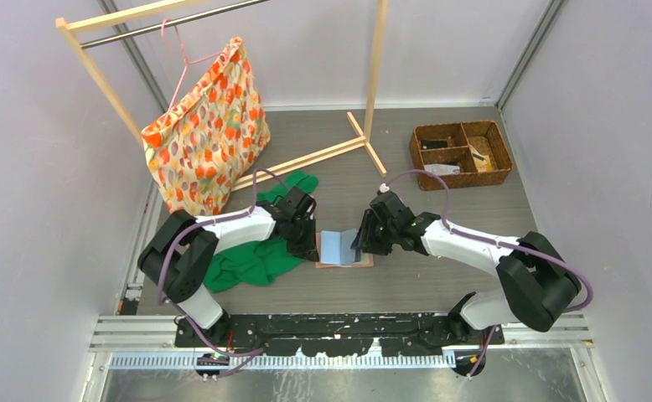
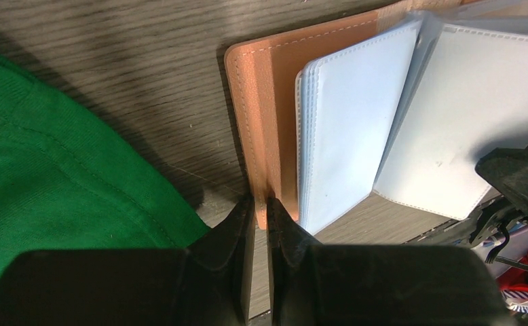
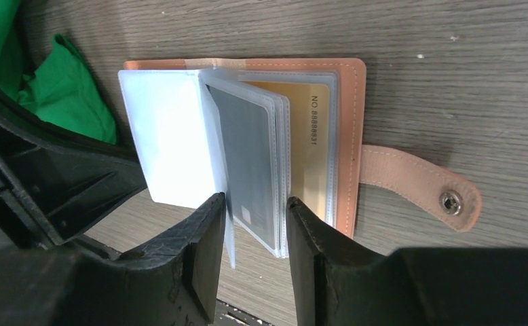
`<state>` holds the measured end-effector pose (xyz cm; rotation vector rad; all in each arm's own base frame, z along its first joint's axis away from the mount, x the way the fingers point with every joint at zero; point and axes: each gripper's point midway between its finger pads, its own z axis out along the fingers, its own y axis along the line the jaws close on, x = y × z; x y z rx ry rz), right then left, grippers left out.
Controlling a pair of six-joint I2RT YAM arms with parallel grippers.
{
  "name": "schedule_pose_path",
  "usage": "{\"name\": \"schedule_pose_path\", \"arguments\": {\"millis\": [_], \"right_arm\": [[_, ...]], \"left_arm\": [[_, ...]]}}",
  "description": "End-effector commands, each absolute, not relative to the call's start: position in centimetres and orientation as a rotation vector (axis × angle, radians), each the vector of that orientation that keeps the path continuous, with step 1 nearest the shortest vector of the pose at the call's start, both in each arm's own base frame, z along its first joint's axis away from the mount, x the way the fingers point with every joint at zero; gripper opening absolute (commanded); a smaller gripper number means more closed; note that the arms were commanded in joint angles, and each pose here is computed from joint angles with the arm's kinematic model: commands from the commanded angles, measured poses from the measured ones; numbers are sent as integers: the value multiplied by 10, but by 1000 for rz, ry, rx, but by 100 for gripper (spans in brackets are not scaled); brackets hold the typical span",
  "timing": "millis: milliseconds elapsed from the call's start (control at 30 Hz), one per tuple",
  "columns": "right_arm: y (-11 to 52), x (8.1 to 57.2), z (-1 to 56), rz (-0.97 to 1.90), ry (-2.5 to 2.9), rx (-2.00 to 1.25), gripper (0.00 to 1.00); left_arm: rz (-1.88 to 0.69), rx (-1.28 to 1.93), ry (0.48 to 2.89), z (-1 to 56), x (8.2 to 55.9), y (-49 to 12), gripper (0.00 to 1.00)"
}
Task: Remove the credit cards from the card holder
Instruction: Open the card holder at the center of the board.
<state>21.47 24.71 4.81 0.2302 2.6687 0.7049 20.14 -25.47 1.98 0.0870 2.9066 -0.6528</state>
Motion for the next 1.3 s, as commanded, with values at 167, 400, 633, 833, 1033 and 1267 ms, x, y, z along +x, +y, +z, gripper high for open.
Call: {"name": "schedule_pose_path", "arguments": {"millis": [167, 400, 633, 833, 1033, 1267], "right_arm": [[278, 227, 94, 892, 2559, 194, 43], [281, 228, 95, 898, 2561, 192, 43], [281, 228, 93, 898, 2564, 196, 43], [282, 228, 90, 901, 2567, 202, 43], [277, 227, 84, 870, 2575, 214, 43], [271, 227, 79, 839, 2573, 245, 42]], "left_arm": [[-678, 135, 2876, 36, 201, -257, 15], [-709, 144, 2845, 56, 204, -260, 16], [-749, 148, 2783, 86, 209, -264, 20], [-812, 123, 2733, 108, 210, -270, 24], [-926, 76, 2623, 136, 218, -281, 29], [-1078, 71, 2581, 142, 222, -308, 33]]}}
